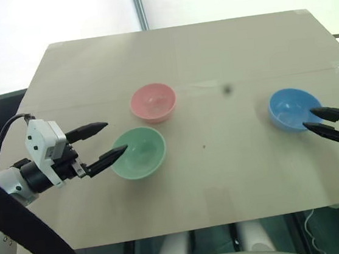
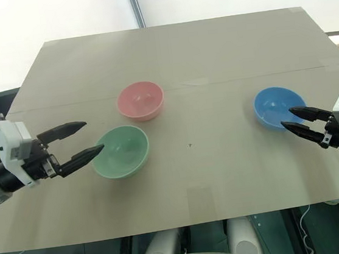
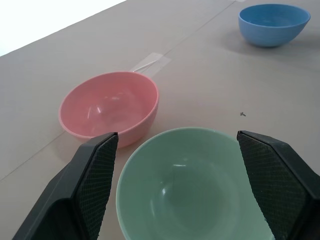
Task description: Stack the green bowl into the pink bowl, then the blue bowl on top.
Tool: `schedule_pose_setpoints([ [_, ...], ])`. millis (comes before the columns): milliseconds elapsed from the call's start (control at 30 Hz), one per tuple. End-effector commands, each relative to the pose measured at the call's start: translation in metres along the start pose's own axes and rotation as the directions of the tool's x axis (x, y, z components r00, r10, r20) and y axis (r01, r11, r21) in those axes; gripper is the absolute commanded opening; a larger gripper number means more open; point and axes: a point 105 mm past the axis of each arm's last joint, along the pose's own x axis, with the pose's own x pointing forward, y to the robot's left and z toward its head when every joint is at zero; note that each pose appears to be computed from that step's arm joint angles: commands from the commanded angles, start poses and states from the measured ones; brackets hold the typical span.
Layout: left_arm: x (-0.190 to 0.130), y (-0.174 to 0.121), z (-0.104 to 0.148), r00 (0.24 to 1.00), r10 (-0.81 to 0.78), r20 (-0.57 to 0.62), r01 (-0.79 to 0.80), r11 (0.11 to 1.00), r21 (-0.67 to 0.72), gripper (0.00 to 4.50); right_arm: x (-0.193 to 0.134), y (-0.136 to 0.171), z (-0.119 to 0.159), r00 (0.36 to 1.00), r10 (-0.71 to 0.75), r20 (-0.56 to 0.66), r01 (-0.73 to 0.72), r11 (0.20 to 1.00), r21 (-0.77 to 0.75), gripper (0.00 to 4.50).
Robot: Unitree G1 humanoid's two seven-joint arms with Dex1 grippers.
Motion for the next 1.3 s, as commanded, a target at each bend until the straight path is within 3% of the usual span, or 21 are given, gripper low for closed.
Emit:
schedule_pose_setpoints([
  [33,-0.002,0.005,0.009,1.0,0.016,0.017,-0.017,0.999,0.043,4.02,-0.002,-0.001,0.012,1.0,-0.004,0.024,0.005,0.999,-0.048,2.1],
  [367,-0.003,0.009,0.01,0.999,0.029,0.022,-0.029,0.999,0.027,4.02,0.0,0.0,0.012,1.0,-0.016,0.011,0.016,1.0,-0.001,2.1],
  [533,-0.002,0.008,0.01,0.999,0.025,0.021,-0.026,0.999,0.024,4.02,0.003,0.004,0.016,1.0,0.008,0.001,-0.008,1.0,0.018,3.74],
  [567,-0.002,0.008,0.011,0.999,0.024,0.022,-0.024,0.999,0.022,4.02,0.003,0.004,0.016,1.0,0.01,-0.003,-0.01,1.0,0.024,3.74],
  [633,-0.002,0.007,0.01,1.0,0.02,0.022,-0.02,1.0,0.016,4.02,0.003,0.004,0.017,1.0,0.015,-0.005,-0.015,1.0,0.026,4.46],
  [967,0.001,0.009,0.008,1.0,0.022,0.012,-0.022,1.0,0.016,4.02,0.004,0.026,0.04,0.974,0.199,0.112,-0.191,0.979,-0.073,4.46],
  [1133,0.005,0.027,-0.012,0.987,0.079,-0.143,-0.08,0.997,-0.002,4.02,0.01,0.057,0.057,0.922,0.362,0.136,-0.355,0.932,-0.077,4.46],
  [1300,0.016,0.048,-0.017,0.973,0.125,-0.196,-0.113,0.991,0.074,4.02,0.019,0.071,0.069,0.898,0.413,0.155,-0.402,0.911,-0.096,4.46],
])
